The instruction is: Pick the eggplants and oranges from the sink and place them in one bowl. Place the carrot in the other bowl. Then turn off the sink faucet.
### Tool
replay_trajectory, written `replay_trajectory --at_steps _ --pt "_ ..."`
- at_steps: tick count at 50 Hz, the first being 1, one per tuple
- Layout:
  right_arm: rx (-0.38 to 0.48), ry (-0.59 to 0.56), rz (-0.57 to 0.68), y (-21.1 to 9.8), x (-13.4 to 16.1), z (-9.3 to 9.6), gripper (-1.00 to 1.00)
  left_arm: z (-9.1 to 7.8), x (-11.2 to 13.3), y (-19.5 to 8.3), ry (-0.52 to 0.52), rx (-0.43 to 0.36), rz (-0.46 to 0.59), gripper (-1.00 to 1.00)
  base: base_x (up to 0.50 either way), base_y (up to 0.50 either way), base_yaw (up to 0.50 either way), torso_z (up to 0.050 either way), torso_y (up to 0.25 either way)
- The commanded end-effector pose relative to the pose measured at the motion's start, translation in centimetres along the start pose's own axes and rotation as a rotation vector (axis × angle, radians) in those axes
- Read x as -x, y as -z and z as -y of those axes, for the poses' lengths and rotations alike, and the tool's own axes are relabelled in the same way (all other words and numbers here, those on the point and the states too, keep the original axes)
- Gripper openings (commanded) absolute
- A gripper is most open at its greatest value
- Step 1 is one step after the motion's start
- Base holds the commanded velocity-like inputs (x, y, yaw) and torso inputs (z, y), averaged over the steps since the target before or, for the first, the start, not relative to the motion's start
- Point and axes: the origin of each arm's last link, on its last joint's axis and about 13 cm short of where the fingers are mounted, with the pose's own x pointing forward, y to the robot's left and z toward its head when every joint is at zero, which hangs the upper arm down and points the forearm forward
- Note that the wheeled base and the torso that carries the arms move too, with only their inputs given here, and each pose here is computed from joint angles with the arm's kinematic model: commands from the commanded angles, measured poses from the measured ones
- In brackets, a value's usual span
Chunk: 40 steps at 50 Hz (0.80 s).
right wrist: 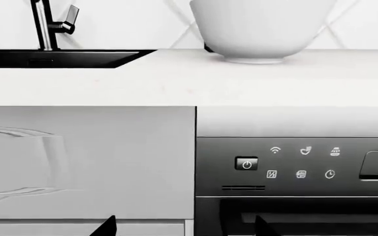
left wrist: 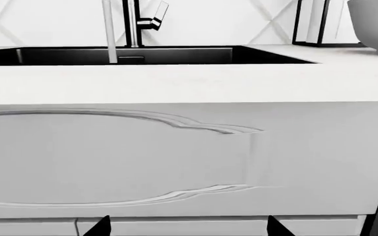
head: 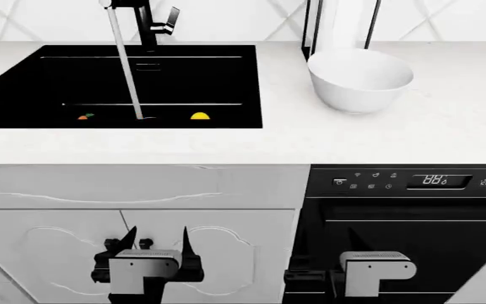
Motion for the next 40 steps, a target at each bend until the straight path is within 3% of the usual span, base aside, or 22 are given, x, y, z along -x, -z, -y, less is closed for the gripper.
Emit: replay_trajectory --at_steps 1,8,40 --pt "-0.010 0.000 0.010 -0.06 -0.06 0.10 1.00 -0.12 0.11 -0.02 -0.002 0.001 0.002 1.00 0.00 0.00 0.00 0.000 0.000" --pt "0.005 -0.001 0.024 -0.36 0.22 0.05 1.00 -0.09 0.08 0.05 -0.005 -0.006 0.007 1.00 0.00 0.06 0.00 0.000 0.000" --pt "0.039 -0.017 0.032 -0.29 0.63 -0.14 1.00 -0.04 0.15 0.01 0.001 -0.009 0.011 1.00 0.04 0.49 0.00 0.000 0.000"
